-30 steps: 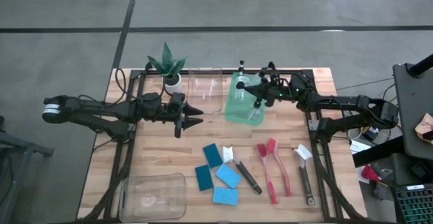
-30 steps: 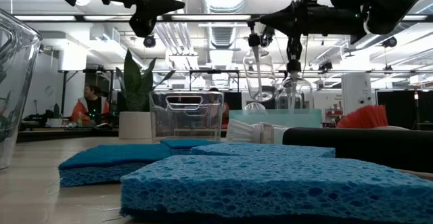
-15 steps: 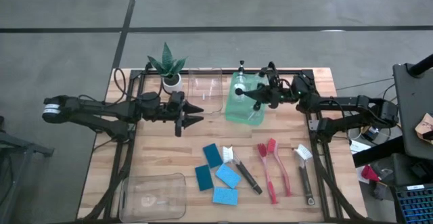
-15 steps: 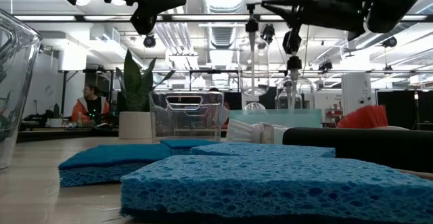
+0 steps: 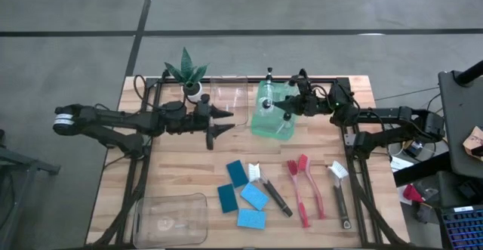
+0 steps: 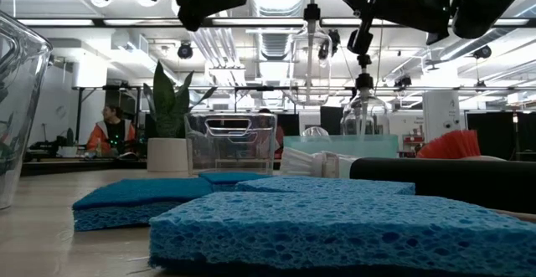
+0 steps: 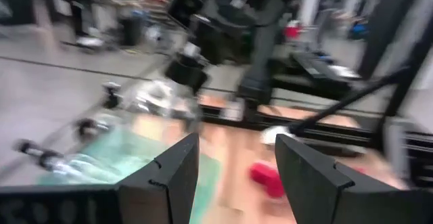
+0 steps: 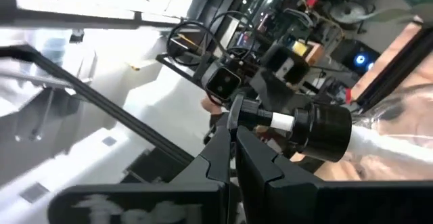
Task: Pick & Place Kitchen Sink Supplies
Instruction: Put the transparent soap dispenser into the green bin
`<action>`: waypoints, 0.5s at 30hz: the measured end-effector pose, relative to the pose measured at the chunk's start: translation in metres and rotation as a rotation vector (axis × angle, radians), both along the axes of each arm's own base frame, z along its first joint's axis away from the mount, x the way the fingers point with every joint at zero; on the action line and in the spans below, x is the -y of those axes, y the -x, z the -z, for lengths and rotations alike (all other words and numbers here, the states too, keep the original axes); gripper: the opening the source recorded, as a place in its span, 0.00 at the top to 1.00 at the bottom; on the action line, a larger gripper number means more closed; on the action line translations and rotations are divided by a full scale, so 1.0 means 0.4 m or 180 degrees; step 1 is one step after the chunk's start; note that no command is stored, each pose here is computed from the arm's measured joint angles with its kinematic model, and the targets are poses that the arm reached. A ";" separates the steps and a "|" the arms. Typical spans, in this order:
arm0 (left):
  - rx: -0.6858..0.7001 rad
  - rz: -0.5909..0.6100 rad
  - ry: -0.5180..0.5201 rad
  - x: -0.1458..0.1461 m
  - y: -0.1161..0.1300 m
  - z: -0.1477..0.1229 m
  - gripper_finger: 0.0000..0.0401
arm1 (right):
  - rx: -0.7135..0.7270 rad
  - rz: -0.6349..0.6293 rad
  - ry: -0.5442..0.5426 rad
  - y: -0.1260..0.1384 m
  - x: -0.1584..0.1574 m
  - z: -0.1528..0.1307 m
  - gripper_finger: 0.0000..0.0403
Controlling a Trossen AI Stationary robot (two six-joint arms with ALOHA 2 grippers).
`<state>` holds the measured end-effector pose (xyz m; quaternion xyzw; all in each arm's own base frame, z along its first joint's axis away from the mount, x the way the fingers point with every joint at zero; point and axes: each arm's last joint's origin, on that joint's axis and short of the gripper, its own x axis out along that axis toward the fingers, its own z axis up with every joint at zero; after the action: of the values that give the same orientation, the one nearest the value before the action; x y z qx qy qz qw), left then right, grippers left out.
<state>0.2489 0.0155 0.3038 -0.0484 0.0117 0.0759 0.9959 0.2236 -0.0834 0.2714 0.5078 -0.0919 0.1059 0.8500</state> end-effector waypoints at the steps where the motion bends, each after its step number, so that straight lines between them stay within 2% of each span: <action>1: -0.0009 -0.0094 -0.0091 -0.003 -0.006 -0.004 0.51 | -0.0009 -0.0028 -0.0054 -0.001 -0.003 0.001 0.98; 5: -0.0119 -0.0352 -0.0410 -0.011 -0.032 -0.003 0.51 | -0.0024 -0.0084 -0.0175 -0.004 -0.013 0.003 0.98; 15: -0.0376 -0.0353 -0.0421 -0.018 -0.115 0.041 0.51 | -0.0060 0.0009 -0.0200 -0.018 -0.051 0.012 0.98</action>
<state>0.2948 0.0225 0.2875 0.0214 0.0627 0.1342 0.9887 0.2310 -0.0630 0.2665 0.5351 -0.0880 0.0970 0.8346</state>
